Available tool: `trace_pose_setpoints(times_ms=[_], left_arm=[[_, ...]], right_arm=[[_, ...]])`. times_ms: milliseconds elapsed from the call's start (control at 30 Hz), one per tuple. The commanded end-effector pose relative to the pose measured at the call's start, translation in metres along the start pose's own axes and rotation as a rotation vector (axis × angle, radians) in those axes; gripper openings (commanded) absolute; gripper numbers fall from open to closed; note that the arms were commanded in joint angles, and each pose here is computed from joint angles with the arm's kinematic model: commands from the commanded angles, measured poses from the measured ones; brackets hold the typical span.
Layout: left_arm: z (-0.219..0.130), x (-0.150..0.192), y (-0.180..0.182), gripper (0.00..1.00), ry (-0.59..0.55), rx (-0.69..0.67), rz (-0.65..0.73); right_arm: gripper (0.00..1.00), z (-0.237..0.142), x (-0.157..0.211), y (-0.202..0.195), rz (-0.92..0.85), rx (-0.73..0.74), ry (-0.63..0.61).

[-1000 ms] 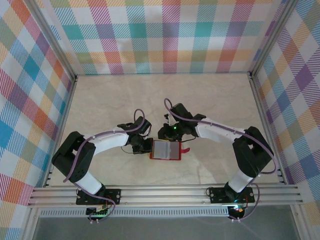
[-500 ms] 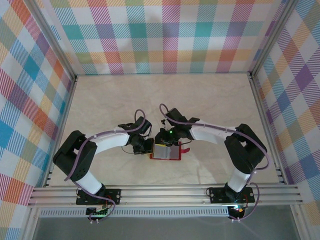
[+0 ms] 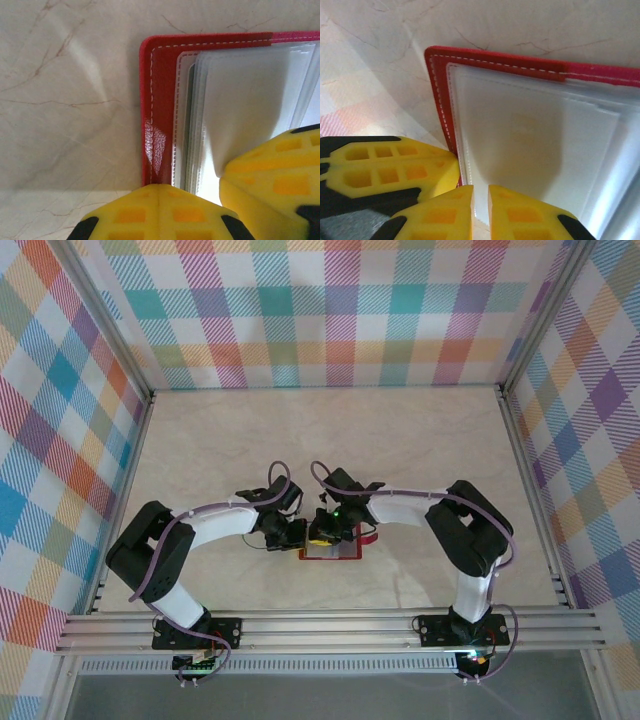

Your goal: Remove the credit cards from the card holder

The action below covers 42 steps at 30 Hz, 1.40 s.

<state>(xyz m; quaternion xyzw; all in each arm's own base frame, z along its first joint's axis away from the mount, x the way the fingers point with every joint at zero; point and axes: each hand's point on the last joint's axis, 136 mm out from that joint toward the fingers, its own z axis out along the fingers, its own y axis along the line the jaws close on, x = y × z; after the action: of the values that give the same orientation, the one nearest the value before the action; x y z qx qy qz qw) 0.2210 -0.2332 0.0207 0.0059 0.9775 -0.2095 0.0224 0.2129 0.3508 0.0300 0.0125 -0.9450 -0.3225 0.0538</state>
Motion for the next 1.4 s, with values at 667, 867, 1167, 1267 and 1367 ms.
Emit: trace_pose_setpoints(times_ms=[667,867,1167,1267,1367], left_arm=[[-0.001,0.003,0.004,0.04,0.006,0.0,-0.013],[-0.002,0.003,0.004,0.04,0.007,-0.005,-0.012],[-0.004,0.003,0.005,0.04,0.001,-0.01,-0.011],[-0.005,0.003,0.005,0.04,-0.001,-0.01,-0.011],[-0.005,0.003,0.005,0.04,-0.001,-0.012,-0.011]], right_arm=[[0.06,0.008,-0.008,0.018,0.084,-0.073,-0.039],[0.06,0.02,-0.003,0.002,0.106,-0.022,-0.009],[0.15,0.007,0.003,-0.026,0.098,0.13,-0.034],[0.2,0.001,0.004,-0.03,0.089,0.162,-0.039],[0.22,-0.003,0.005,-0.034,0.082,0.193,-0.042]])
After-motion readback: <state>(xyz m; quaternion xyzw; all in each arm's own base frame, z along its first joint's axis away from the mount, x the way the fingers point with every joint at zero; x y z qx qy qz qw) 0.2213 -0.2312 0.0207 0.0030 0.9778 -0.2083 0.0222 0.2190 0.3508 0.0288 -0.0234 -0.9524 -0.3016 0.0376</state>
